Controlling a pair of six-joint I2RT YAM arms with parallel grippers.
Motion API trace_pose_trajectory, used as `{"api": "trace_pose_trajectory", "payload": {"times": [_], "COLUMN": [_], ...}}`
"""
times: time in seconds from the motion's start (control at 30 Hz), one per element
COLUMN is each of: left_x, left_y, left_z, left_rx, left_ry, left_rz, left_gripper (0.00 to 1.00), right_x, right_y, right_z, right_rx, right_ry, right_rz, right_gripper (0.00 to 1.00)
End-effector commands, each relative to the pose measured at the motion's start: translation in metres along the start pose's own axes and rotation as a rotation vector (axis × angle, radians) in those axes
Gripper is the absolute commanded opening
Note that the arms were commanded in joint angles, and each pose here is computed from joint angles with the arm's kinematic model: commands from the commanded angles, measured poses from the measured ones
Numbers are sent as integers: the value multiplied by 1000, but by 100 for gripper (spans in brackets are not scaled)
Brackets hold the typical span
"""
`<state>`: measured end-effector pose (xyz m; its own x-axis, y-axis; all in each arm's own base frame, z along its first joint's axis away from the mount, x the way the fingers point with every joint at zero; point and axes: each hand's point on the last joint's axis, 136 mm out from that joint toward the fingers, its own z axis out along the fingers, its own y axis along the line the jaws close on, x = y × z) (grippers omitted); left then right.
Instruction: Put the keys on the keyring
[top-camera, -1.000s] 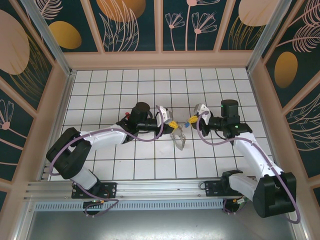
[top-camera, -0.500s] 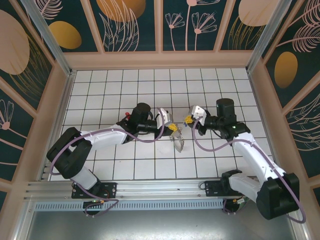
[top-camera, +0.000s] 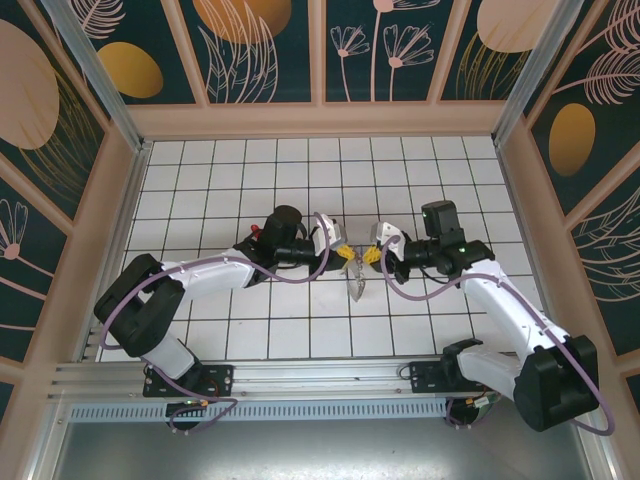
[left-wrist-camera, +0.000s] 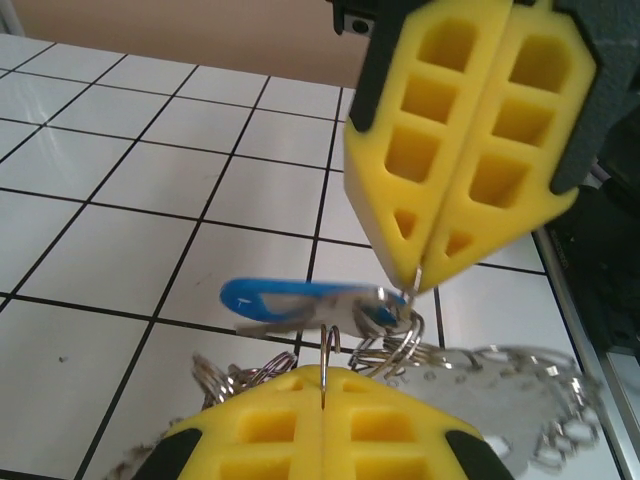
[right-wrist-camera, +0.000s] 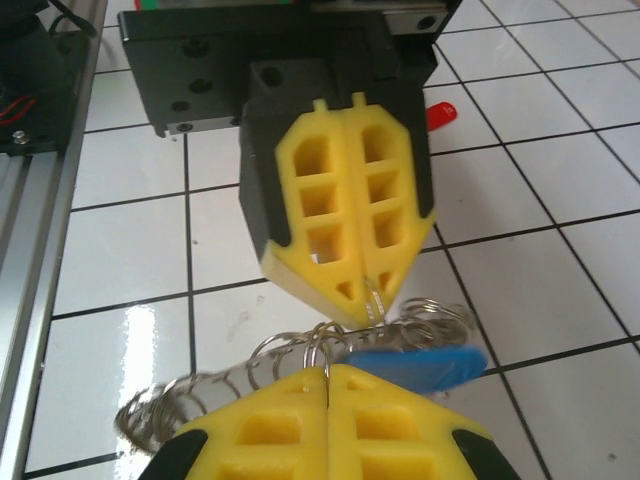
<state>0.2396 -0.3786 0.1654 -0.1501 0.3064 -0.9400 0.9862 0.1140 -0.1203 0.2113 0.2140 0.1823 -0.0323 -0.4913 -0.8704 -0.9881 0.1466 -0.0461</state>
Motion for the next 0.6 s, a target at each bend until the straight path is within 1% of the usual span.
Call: {"api": "trace_pose_trajectory", "payload": {"times": [0.0, 0.07, 0.1, 0.27, 0.4, 0.57], "left_x": [-21, -19, -19, -13, -10, -11], "left_y": [0, 0, -1, -7, -8, -6], "left_z": [1, 1, 1, 1, 1, 2], "left_rx": [7, 7, 13, 43, 48, 42], "left_ry": [-62, -57, -55, -31, -20, -21], "left_rz": [38, 40, 47, 75, 93, 95], "left_gripper": [0, 0, 0, 0, 0, 0], "right_x": [-4, -6, -7, -6, -6, -9], "right_y": [14, 11, 6, -31, -33, -21], "right_z": [-1, -2, -3, -8, -6, 0], "right_rx": [-53, -38, -9, 193, 186, 96], "right_ry": [-10, -14, -12, 24, 29, -5], "right_rz": [-5, -16, -16, 0, -13, -22], "right_gripper": [0, 0, 0, 0, 0, 0]}}
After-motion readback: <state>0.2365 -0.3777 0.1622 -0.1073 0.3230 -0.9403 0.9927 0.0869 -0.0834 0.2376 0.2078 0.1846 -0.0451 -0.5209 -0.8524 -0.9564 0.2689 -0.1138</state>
